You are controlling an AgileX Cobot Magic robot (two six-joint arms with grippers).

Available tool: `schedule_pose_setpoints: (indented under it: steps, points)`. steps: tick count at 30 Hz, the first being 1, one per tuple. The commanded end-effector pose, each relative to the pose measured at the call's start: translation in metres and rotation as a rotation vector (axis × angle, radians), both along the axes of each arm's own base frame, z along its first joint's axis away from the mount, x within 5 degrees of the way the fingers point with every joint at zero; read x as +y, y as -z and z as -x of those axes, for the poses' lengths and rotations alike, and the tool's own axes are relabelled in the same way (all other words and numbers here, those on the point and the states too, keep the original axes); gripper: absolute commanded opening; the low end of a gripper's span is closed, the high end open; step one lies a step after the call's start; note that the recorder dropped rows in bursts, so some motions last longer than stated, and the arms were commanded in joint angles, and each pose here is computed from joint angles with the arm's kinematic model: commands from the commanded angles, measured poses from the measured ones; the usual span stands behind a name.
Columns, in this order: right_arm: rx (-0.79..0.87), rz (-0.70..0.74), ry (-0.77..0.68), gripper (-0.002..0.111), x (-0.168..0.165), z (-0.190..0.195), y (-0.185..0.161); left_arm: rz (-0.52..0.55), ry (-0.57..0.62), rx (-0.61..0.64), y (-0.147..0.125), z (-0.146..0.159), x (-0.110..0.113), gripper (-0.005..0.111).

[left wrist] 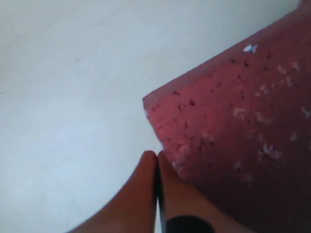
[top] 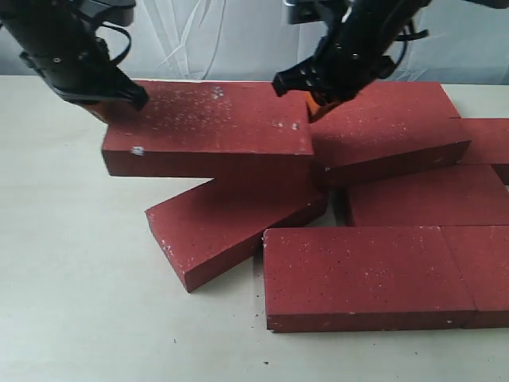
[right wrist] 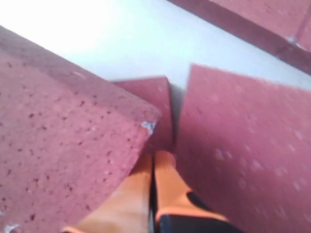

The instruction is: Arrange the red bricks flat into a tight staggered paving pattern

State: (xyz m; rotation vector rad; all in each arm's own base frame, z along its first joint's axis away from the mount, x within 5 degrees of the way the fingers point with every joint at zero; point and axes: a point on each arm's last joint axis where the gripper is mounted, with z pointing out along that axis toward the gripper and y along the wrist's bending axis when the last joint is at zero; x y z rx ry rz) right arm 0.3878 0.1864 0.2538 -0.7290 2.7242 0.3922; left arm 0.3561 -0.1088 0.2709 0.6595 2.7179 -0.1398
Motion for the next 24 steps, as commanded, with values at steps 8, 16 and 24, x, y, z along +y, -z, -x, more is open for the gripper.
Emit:
schedule_pose_setpoints:
  steps: [8,16,24]
  points:
    - [-0.020,-0.266,-0.035,-0.001,0.115,-0.042,0.029,0.096,-0.336,-0.090,0.025,-0.024,0.104,0.000]
    - [-0.048,-0.304,-0.029,-0.001,0.140,-0.058,0.065,0.090,-0.396,-0.017,0.081,-0.044,0.119,0.000]
    - [-0.080,-0.311,0.003,-0.001,0.144,-0.068,0.096,0.071,-0.419,-0.028,0.108,-0.054,0.127,0.000]
